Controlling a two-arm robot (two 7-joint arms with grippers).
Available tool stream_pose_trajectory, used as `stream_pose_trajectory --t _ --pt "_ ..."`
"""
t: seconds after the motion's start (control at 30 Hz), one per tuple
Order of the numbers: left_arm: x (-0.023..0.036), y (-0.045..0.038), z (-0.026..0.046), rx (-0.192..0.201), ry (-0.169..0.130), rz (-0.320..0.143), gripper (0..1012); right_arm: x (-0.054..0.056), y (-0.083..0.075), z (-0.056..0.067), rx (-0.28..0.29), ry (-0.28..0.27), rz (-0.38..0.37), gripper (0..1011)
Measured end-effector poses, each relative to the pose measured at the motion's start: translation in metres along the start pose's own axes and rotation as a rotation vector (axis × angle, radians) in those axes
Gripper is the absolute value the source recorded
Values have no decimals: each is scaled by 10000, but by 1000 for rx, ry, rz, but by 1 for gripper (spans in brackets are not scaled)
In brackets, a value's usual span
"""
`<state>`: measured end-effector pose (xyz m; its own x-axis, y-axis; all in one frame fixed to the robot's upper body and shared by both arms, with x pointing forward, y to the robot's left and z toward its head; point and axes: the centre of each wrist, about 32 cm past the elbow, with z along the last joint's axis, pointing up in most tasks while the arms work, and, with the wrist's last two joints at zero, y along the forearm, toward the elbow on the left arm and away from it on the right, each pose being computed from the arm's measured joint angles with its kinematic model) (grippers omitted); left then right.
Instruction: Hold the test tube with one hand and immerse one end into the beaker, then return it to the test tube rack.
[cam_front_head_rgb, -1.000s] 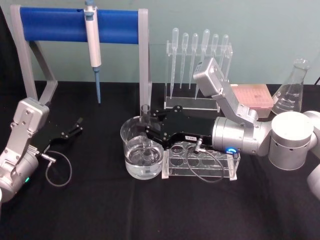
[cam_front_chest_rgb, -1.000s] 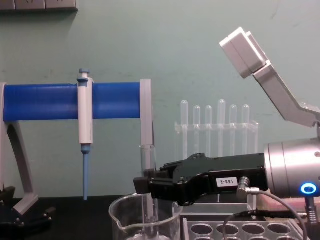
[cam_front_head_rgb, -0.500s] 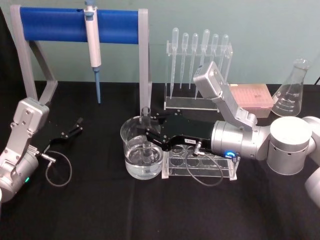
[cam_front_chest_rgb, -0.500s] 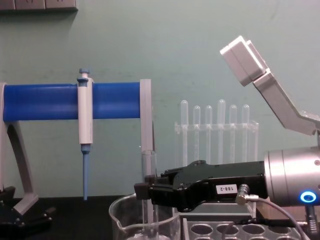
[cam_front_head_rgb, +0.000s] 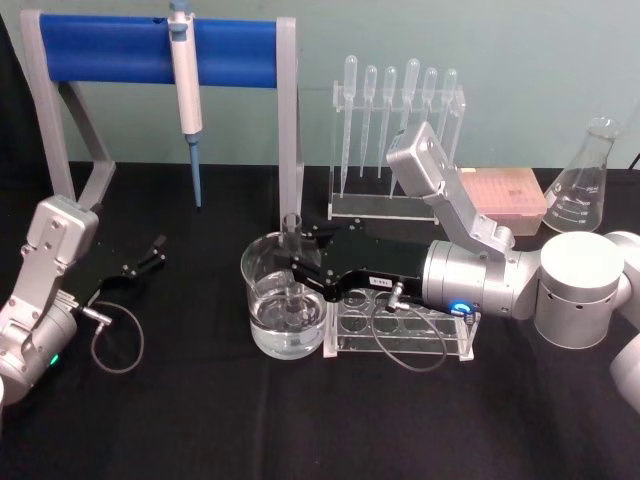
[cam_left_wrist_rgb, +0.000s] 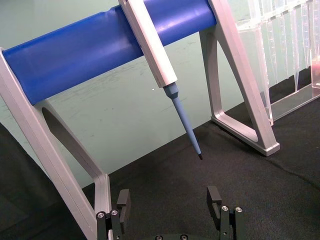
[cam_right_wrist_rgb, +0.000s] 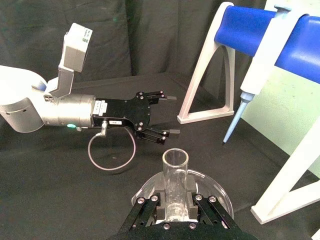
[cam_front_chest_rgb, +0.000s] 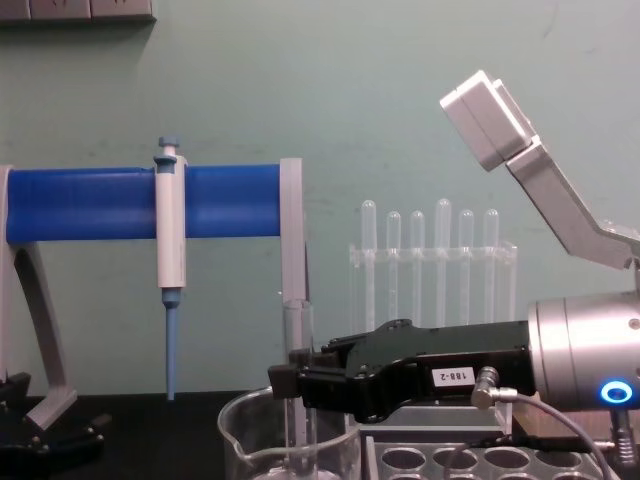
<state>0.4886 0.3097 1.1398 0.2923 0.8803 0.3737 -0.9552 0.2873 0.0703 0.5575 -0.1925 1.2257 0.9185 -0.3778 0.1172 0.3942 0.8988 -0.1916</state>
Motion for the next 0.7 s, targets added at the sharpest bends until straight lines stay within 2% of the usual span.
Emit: stream_pose_trajectory --t 0.7 --pt "0 0 0 0 0 0 1000 3 -2 4 0 -2 1 236"
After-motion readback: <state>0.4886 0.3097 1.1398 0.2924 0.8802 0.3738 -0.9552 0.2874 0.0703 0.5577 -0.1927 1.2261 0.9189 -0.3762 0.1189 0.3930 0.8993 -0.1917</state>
